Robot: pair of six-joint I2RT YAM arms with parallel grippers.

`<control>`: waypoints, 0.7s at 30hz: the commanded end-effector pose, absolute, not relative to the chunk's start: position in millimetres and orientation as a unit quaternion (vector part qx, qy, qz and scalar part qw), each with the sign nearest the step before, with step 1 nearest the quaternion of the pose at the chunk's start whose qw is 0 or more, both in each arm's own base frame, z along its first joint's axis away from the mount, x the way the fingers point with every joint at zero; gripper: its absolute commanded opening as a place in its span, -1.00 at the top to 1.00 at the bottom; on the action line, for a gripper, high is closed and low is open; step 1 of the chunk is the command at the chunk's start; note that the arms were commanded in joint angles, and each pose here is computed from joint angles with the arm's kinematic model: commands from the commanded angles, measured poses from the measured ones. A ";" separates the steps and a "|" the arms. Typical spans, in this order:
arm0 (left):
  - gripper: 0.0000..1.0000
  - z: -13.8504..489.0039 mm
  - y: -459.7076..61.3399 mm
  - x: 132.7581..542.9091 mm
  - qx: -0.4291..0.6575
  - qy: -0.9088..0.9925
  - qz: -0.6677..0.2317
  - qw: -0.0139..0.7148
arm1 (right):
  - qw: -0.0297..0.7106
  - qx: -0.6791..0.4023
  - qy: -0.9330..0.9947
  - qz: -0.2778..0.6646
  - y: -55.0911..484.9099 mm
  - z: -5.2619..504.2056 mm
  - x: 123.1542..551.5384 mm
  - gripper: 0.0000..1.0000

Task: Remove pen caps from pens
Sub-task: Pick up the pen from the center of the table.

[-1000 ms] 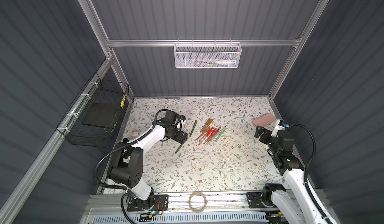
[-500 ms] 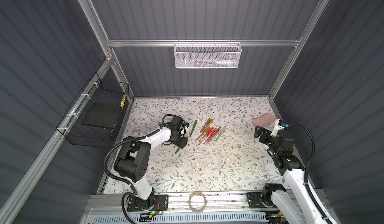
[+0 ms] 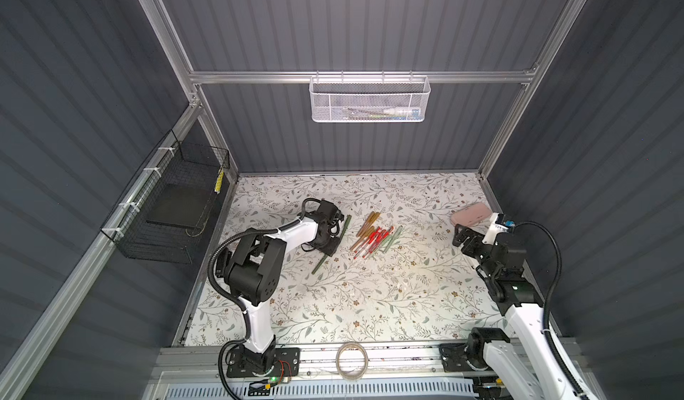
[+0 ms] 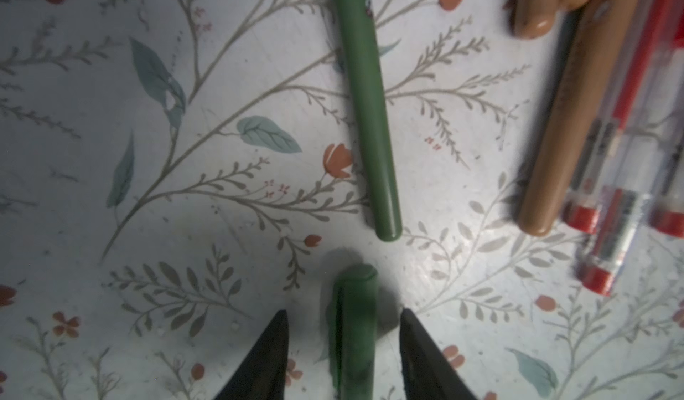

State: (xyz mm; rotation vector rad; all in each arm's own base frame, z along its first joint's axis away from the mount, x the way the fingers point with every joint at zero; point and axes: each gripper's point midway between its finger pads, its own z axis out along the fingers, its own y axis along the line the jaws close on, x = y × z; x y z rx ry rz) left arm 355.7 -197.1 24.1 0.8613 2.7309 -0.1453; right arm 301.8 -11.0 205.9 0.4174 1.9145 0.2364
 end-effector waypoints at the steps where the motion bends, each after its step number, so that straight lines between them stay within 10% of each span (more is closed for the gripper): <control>1: 0.11 22.6 -197.0 354.0 0.291 0.948 -0.044 0.123 | 0.559 0.171 0.804 0.108 -8.1 215.8 301.2 -0.97; 21: 0.76 25.0 -195.0 351.0 0.273 0.952 -0.045 0.134 | 0.567 0.164 0.799 0.117 -3.3 225.2 300.0 -0.98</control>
